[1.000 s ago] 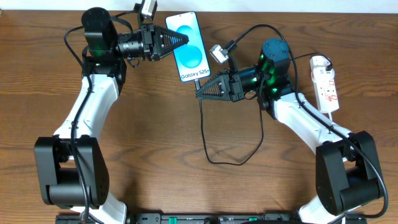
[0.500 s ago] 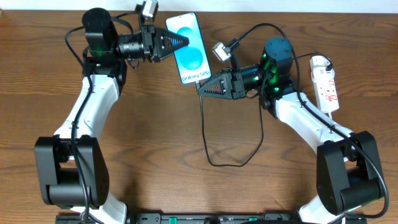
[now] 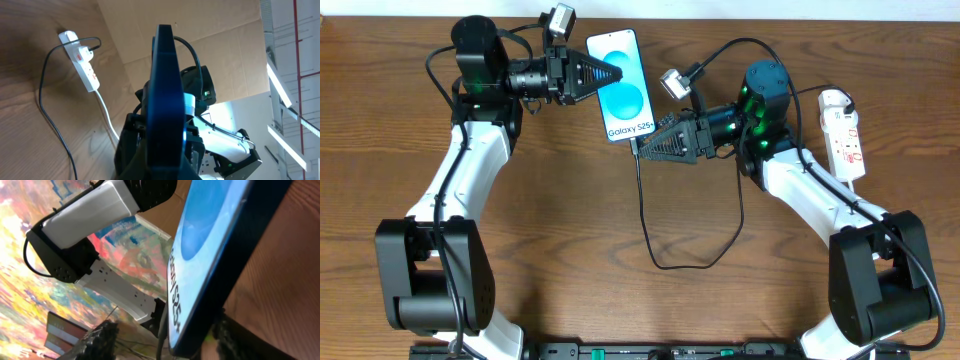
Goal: Plug charger to phone and switch on socket
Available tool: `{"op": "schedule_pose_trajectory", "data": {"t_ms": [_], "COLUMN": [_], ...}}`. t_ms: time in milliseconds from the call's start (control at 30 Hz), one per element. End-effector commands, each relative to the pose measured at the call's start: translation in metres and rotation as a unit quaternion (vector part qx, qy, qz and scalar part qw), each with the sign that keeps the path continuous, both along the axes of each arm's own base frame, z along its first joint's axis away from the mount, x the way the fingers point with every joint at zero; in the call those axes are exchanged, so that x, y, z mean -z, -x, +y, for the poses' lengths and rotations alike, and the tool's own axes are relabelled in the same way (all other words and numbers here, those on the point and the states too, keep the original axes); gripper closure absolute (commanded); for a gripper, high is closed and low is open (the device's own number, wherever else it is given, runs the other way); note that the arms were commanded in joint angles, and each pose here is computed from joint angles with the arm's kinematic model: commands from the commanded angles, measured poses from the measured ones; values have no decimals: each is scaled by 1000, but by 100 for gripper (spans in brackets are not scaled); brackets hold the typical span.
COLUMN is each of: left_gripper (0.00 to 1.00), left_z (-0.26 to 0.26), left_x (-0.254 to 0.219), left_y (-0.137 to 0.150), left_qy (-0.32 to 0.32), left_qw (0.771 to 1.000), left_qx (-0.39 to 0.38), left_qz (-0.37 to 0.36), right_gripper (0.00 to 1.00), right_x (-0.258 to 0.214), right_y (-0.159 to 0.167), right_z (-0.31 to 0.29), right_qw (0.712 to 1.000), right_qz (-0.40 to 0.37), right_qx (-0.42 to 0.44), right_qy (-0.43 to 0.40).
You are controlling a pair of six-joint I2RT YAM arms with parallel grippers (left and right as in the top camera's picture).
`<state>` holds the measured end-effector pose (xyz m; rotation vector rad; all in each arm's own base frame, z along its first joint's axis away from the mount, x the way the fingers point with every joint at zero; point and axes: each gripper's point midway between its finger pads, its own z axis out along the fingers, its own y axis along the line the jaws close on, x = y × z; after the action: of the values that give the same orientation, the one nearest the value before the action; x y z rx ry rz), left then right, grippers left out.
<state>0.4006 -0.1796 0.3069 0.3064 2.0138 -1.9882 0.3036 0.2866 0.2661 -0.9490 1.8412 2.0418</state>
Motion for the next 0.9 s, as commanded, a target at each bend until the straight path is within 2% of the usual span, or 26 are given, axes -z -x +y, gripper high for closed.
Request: {"op": "schedule_pose_trajectory", "data": {"t_ms": [0, 67, 300, 867], "left_gripper": [92, 93, 93, 93], "left_z": [2, 2, 2, 3], "left_x": [-9, -9, 1, 56], "left_y": [7, 7, 9, -6], "left_qy": [0, 0, -2, -8], "left_qw": [1000, 999, 999, 999], "left_qx": [10, 10, 10, -24], "left_qz": [-29, -31, -41, 22], "right_gripper": [29, 21, 15, 16], "right_x": [-2, 0, 17, 55], "right_y": [7, 5, -8, -34], "right_z": [0, -1, -11, -33], "right_qw": [1000, 1000, 999, 988], "right_qz": [-20, -19, 6, 69], "right_qx": [-8, -1, 44, 129], "right_qy": [-7, -6, 5, 46]}}
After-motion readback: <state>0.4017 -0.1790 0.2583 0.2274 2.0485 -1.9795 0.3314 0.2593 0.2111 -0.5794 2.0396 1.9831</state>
